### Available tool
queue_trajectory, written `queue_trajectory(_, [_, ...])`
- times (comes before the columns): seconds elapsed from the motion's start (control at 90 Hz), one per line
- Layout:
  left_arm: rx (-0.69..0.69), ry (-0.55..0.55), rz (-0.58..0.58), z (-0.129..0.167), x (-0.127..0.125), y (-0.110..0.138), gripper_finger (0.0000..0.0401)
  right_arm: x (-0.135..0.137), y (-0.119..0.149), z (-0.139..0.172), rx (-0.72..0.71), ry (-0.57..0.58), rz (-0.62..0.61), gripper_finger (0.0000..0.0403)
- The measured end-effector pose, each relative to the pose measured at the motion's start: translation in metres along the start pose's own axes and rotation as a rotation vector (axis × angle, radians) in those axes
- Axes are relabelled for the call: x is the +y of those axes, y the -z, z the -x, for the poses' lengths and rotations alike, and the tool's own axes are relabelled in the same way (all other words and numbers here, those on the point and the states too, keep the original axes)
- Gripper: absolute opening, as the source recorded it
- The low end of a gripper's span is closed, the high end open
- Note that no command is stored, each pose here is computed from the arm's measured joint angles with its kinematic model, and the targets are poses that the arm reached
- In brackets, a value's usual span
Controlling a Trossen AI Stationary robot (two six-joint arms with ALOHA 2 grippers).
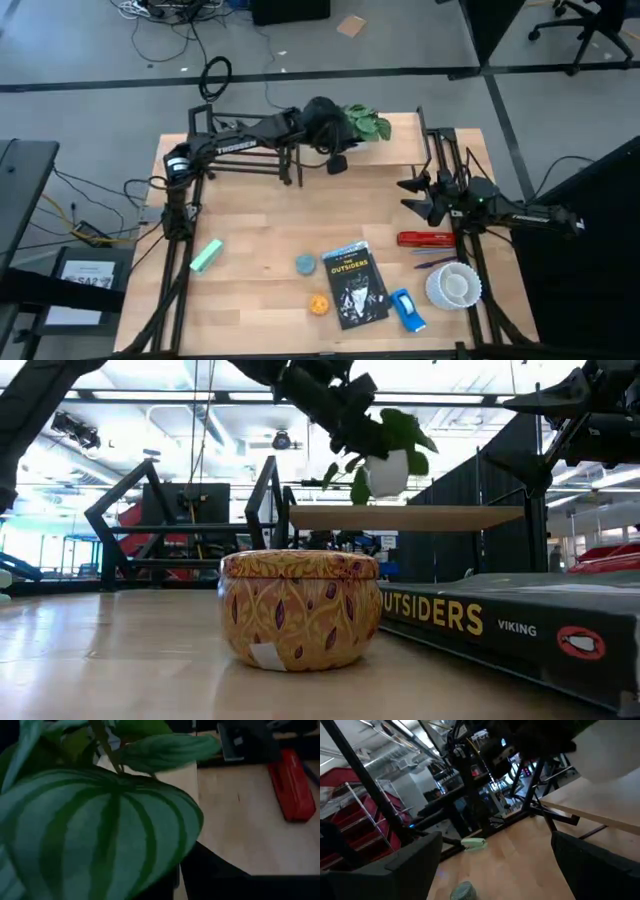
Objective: Stock shelves
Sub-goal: Put the flower pot on the shelf
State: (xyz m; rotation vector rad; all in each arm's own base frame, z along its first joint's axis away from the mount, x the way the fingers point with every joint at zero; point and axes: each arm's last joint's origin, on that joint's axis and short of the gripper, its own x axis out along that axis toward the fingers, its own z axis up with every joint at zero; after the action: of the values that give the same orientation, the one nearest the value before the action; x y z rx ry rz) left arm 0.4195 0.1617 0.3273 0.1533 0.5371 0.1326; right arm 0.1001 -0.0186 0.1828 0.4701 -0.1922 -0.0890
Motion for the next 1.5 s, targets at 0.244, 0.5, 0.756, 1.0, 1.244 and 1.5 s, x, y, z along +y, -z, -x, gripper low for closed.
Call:
queue_trajectory(0.244, [0.020, -0.015, 0.002, -0.019, 0.000, 0.010, 0.0000, 0.000, 0.000, 0.000, 0.000, 0.000, 0.000, 0.0346])
queue_trajectory(0.5, [0.039, -0.052, 0.003, -0.016, 0.006, 0.010, 0.0000, 0.000, 0.000, 0.000, 0.000, 0.000, 0.000, 0.0346])
queue_trajectory(0.756, [0.038, -0.058, 0.004, -0.015, 0.009, 0.010, 0.0000, 0.000, 0.000, 0.000, 0.000, 0.000, 0.000, 0.0346])
queue_trajectory(1.0, [0.067, -0.050, -0.002, -0.014, 0.008, 0.011, 0.0000, 0.000, 0.000, 0.000, 0.000, 0.000, 0.000, 0.0346])
queue_trajectory(1.244, [0.256, -0.021, -0.044, 0.017, 0.009, -0.005, 0.0000, 0.000, 0.000, 0.000, 0.000, 0.000, 0.000, 0.0346])
queue_trajectory(1.5, [0.430, 0.051, -0.025, 0.044, 0.004, -0.004, 0.0000, 0.000, 0.000, 0.000, 0.000, 0.000, 0.000, 0.0346])
